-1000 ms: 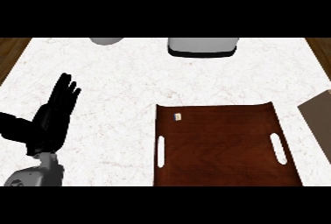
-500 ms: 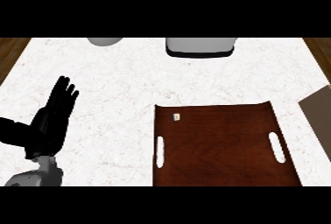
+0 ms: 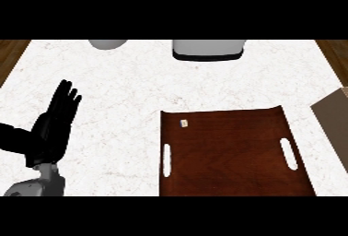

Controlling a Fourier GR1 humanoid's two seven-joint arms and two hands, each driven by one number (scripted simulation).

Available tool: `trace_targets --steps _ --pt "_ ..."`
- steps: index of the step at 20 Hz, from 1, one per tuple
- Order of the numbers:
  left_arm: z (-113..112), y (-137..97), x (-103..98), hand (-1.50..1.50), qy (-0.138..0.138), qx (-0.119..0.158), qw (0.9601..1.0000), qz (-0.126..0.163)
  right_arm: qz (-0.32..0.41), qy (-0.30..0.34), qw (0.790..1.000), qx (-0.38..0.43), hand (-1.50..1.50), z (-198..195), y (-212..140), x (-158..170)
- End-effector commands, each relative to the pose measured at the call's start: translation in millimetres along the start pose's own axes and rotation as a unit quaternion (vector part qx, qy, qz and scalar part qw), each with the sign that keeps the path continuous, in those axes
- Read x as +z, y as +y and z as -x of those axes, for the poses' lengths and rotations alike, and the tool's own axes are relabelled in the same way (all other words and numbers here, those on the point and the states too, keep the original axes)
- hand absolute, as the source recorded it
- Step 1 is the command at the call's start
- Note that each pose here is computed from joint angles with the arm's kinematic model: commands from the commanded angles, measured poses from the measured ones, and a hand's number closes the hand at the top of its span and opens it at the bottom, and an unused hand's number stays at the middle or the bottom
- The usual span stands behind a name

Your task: Pick the squash from the tray and place it in the cardboard box

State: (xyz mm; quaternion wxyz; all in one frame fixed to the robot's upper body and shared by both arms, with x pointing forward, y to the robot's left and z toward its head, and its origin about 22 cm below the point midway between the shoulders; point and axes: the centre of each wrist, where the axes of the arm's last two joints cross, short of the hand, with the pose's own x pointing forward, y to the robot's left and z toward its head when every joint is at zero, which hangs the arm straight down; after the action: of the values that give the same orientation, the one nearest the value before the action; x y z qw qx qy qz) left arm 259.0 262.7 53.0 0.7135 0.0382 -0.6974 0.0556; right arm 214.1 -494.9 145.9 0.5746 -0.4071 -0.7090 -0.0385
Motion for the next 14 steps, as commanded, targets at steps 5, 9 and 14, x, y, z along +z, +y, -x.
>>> trace_targets --steps 5,9,14 --pt "14 -7 -6 0.0 0.001 -0.001 1.0 0.008 0.055 0.015 0.993 -0.102 -1.5 14 -45 13" --pt "4 -11 5 0.0 -0.005 -0.005 1.0 0.0 0.085 0.001 0.99 -0.11 -1.5 47 -103 46" --pt "-4 -4 -11 0.0 0.002 0.001 0.9999 0.01 0.082 0.003 0.989 -0.122 -1.5 50 -127 40"
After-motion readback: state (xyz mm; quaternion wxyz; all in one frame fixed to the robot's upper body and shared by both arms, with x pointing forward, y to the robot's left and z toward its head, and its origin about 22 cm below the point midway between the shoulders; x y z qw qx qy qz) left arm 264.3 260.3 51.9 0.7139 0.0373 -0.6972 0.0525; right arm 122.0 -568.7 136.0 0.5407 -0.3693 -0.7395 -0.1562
